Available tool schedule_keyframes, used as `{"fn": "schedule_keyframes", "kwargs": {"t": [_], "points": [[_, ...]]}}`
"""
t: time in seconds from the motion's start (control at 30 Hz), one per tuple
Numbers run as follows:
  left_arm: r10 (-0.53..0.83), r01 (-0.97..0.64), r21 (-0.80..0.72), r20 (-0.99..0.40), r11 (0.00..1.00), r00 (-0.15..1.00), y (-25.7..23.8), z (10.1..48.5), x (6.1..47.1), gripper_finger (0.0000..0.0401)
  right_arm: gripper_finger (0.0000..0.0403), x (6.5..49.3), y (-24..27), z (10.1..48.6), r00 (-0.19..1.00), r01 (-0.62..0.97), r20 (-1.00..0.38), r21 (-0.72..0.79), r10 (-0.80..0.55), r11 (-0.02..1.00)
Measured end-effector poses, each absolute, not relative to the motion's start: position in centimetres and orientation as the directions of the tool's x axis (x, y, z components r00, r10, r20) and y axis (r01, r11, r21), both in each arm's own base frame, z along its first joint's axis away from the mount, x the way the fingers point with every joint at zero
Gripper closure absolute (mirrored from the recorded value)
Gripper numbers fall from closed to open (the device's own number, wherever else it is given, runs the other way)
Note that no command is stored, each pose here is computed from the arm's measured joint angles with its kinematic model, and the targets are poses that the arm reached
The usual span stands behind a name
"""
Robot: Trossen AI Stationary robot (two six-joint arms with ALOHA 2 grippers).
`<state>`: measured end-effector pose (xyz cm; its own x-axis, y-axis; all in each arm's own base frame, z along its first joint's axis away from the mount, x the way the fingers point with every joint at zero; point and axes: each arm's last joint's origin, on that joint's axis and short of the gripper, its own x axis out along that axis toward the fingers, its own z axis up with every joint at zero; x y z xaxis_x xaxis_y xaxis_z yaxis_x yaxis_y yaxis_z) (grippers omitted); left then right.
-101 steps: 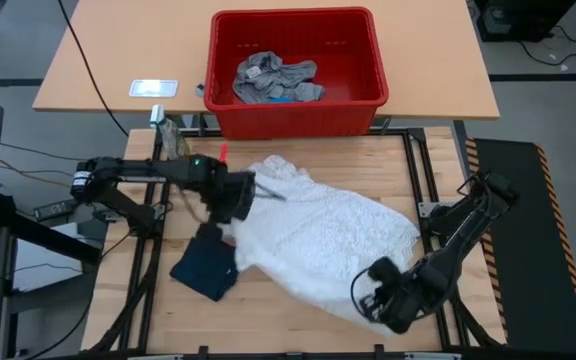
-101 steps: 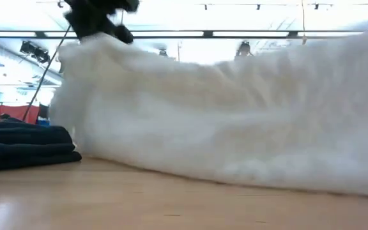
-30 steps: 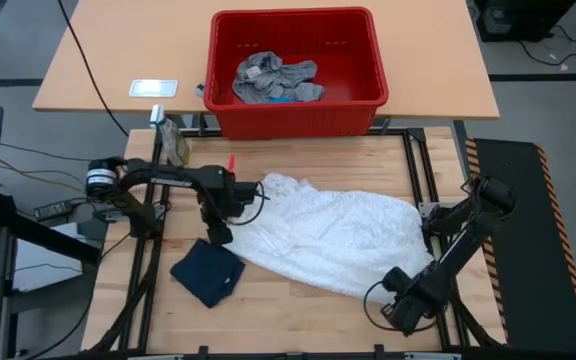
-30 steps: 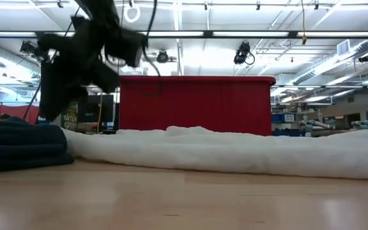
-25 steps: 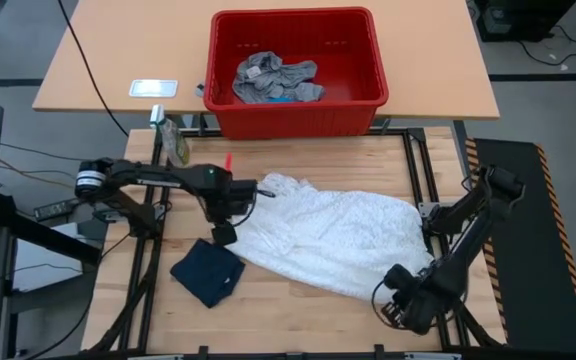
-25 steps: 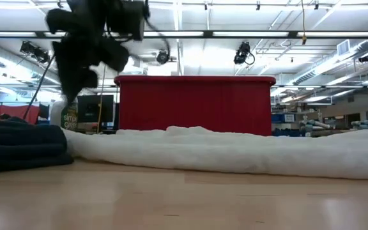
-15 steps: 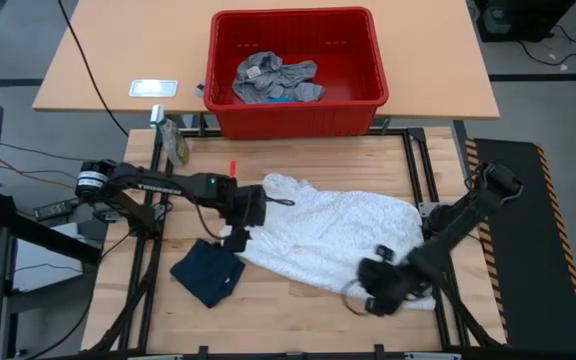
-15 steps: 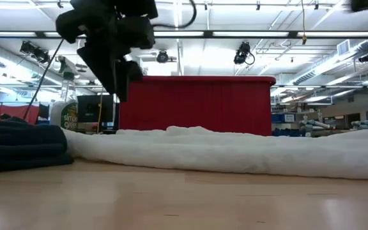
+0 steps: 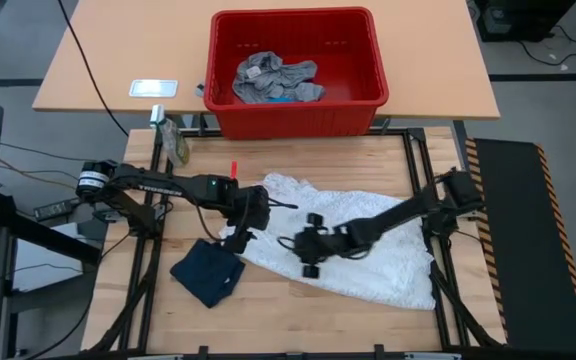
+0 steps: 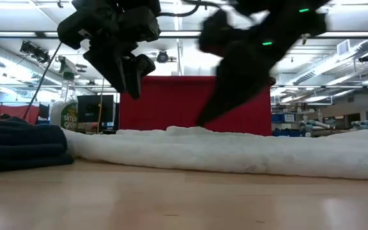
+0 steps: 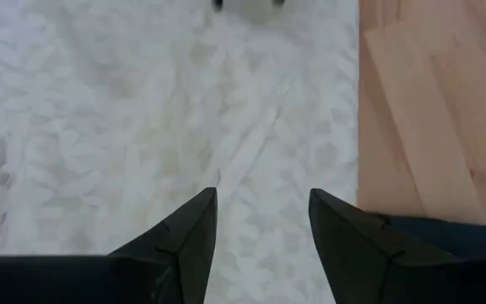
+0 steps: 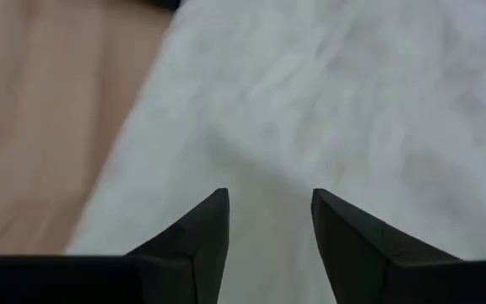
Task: Fold laundry
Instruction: Fold the white dress
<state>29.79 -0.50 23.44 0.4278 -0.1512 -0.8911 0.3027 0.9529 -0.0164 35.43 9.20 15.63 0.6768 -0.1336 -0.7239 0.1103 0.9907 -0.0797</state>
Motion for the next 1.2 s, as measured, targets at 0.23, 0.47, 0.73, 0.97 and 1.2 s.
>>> {"fn": "schedule_keyframes", "kwargs": {"t": [0.23, 0.47, 0.73, 0.97, 1.2], "points": [[-0.150, 0.308, -0.026, -0.910, 0.951, 0.387, -0.5, 23.3, 29.4, 0.0209, 0.0243, 39.3, 9.4, 14.6, 0.636, -0.048, -0.772, -0.053, -0.010, 0.997], [-0.151, 0.211, -0.075, -0.917, 0.975, 0.369, -0.5, 23.2, 29.2, 0.0209, 0.0280, 40.5, 9.8, 14.3, 0.628, 0.001, -0.776, -0.078, -0.061, 0.997], [-0.125, 0.162, -0.071, -0.927, 0.984, 0.353, -0.5, 23.1, 29.1, 0.0209, 0.0386, 39.9, 8.9, 15.7, 0.608, 0.140, -0.782, -0.066, -0.138, 0.988], [-0.097, 0.184, -0.030, -0.925, 0.983, 0.368, -0.2, 23.2, 29.2, 0.0209, 0.0364, 39.4, 8.5, 17.8, 0.635, 0.217, -0.762, 0.012, -0.132, 0.976], [-0.045, 0.239, 0.063, -0.906, 0.969, 0.420, 0.0, 23.4, 29.7, 0.0209, 0.0392, 39.1, 7.6, 18.9, 0.639, 0.355, -0.750, 0.089, -0.172, 0.931]]}}
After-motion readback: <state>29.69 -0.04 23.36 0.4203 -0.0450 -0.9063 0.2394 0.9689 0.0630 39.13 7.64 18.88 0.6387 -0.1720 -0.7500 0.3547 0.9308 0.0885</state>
